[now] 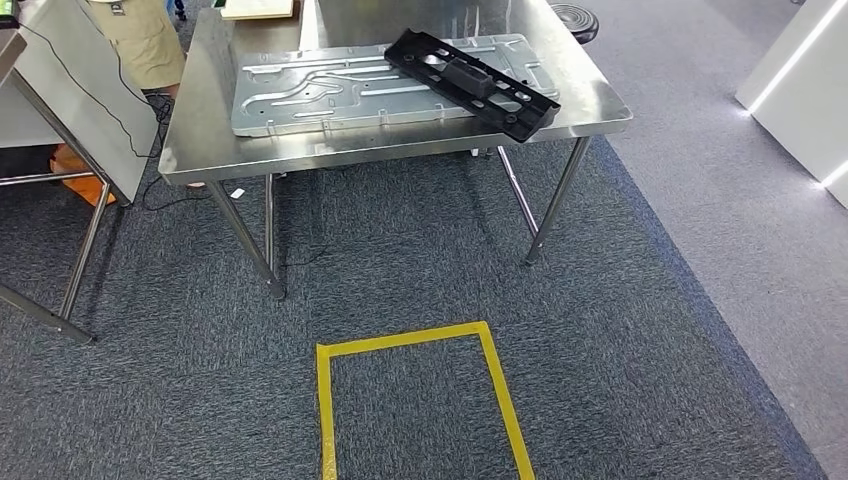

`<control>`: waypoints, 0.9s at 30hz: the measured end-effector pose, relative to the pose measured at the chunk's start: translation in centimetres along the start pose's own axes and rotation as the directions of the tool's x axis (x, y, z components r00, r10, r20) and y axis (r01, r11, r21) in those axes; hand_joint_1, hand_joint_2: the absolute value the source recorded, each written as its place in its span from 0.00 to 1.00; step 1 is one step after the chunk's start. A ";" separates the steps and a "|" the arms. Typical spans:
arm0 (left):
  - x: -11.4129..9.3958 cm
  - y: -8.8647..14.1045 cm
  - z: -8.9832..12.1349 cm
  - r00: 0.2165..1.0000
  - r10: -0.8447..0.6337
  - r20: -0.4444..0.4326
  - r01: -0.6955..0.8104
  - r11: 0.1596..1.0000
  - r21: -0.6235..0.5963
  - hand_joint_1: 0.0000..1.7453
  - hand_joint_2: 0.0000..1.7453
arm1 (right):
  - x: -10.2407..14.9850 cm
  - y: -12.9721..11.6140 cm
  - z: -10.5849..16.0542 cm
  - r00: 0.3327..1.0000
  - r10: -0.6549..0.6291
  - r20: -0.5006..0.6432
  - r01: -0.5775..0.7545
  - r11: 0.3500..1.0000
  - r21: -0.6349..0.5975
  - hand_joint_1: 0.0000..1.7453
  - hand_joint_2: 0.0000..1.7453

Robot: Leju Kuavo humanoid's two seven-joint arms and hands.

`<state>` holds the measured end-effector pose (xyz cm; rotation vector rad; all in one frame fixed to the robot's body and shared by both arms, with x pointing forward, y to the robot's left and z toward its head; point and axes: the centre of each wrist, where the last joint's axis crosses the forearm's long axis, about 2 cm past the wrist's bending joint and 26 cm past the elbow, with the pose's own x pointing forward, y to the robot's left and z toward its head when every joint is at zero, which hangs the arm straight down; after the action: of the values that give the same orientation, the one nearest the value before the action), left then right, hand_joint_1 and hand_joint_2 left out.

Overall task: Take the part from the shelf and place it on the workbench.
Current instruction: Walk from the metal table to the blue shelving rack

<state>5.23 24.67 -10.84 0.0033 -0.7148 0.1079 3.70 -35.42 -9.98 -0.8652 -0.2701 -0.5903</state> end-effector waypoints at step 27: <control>0.0 0.0 0.0 1.000 0.001 -0.001 -0.001 1.000 0.002 0.00 0.00 | -0.1 1.2 0.8 0.997 0.068 0.024 -0.069 0.994 0.079 0.00 0.00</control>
<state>5.19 24.68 -10.84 0.0051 -0.7137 0.1093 4.28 -34.15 -10.28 -0.8014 -0.2807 -0.5035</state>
